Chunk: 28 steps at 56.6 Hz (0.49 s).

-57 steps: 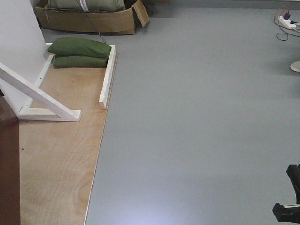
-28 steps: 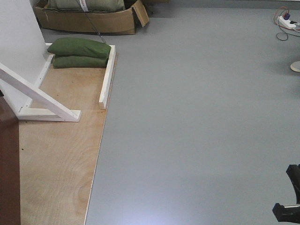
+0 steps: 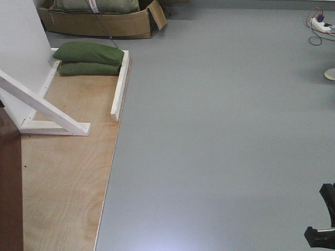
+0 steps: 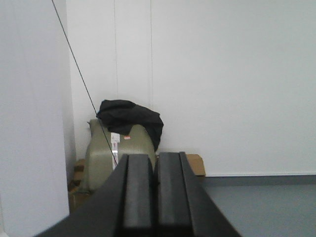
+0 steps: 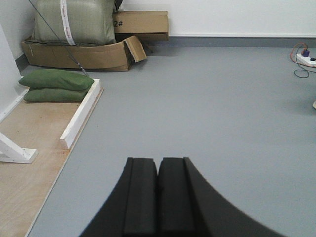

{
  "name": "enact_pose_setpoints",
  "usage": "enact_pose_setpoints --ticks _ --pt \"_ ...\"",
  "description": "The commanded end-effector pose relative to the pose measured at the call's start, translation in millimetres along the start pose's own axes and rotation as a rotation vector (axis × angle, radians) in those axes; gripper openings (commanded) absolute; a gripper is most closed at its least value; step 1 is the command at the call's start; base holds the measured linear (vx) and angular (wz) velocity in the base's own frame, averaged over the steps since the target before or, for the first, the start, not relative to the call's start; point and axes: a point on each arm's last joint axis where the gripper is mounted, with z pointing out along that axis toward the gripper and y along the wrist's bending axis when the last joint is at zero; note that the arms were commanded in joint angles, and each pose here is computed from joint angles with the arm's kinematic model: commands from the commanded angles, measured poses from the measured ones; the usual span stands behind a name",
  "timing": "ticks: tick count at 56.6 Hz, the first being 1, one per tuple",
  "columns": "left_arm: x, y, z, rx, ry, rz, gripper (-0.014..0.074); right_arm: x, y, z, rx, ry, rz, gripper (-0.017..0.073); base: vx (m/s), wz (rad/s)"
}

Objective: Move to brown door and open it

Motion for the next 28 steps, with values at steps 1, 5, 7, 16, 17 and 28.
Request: enact_pose_setpoints --ticks 1,5,7,16,17,28 --pt "-51 -4.4 12 0.013 -0.12 0.152 0.0036 -6 -0.5 0 0.005 -0.078 -0.01 0.0 0.0 0.0" --pt "-83 -6.4 12 -0.003 -0.172 0.327 0.0036 -6 -0.5 0 0.005 -0.078 -0.01 0.0 0.0 0.0" --pt "-97 -7.0 9 -0.016 -0.2 0.403 0.0036 -6 -0.5 0 0.005 -0.078 -0.01 0.0 0.0 0.0" --pt "-151 -5.8 -8 -0.141 -0.267 0.751 0.0036 -6 -0.5 0 0.005 -0.078 -0.01 0.0 0.0 0.0" --pt "-155 -4.7 -9 -0.163 -0.256 0.778 0.0036 -6 -0.5 0 0.005 -0.078 -0.01 0.0 0.0 0.0" --pt "-189 17.5 -35 -0.517 -0.044 1.067 0.0036 -6 -0.5 0 0.005 -0.078 -0.01 0.0 0.0 0.0"
